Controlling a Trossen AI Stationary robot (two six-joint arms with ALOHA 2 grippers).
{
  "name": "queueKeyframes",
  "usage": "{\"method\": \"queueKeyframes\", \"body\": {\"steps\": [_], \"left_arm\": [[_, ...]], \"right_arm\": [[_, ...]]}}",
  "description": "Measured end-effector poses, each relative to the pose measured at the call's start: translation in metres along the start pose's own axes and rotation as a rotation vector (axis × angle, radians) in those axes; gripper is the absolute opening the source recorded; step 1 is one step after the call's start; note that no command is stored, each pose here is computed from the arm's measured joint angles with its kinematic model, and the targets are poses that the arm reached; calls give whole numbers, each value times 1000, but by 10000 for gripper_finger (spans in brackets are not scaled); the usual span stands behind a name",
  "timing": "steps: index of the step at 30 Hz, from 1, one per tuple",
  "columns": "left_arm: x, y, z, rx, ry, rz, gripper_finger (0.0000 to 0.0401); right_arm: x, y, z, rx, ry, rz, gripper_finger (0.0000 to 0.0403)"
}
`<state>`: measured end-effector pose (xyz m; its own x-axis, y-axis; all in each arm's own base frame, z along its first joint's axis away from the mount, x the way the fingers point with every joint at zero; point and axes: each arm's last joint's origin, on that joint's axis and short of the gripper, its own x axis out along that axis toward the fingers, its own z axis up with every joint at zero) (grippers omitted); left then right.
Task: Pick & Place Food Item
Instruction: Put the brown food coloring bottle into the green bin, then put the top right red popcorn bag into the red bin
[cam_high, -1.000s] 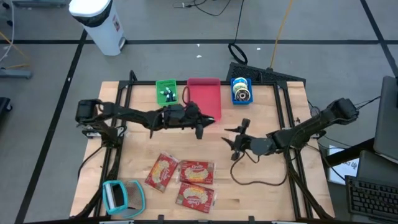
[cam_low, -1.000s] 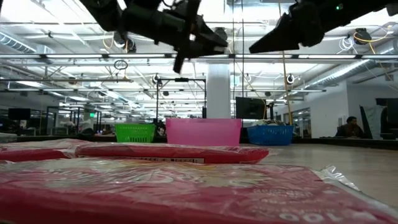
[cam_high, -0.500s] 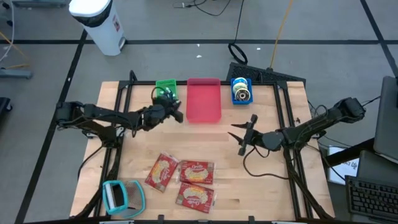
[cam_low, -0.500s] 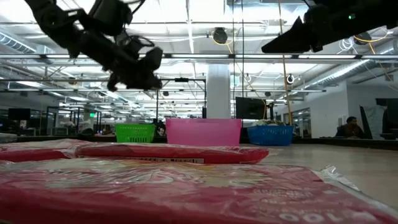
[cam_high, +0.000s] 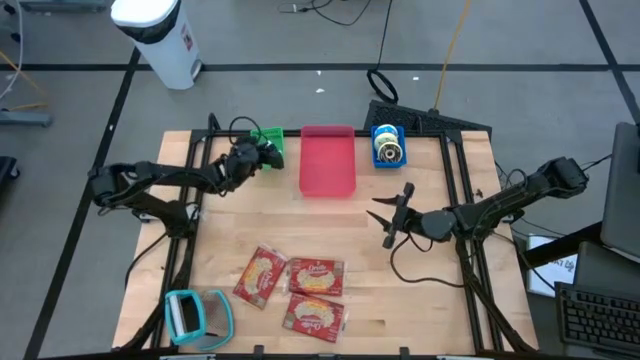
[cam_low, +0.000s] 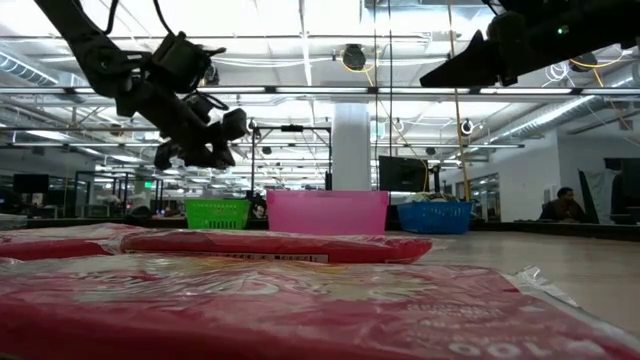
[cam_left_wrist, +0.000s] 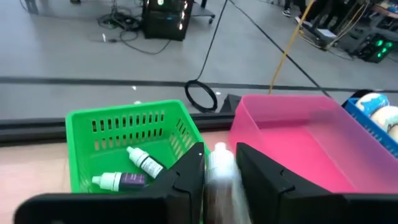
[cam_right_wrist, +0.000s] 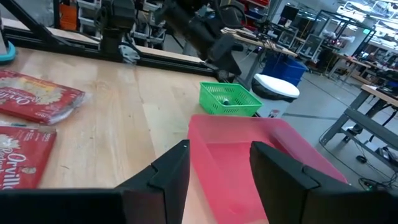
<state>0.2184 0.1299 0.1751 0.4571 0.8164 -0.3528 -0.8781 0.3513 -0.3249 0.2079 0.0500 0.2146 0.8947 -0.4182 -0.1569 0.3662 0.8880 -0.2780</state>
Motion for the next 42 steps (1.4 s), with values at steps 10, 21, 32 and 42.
{"method": "queueKeyframes", "body": {"steps": [10,21,32,42], "left_arm": [[7,10,5,-46,35,-26,91],[4,0,7,-86,130,-257,92],[-15,-31,-3,-40,172,-517,92],[-23,-40,-9,-28,165,-517,92]], "right_arm": [[0,0,0,1,0,0,155],[3,7,5,109,-78,257,156],[20,80,-56,-139,107,631,207],[47,132,-75,-537,105,633,246]]}}
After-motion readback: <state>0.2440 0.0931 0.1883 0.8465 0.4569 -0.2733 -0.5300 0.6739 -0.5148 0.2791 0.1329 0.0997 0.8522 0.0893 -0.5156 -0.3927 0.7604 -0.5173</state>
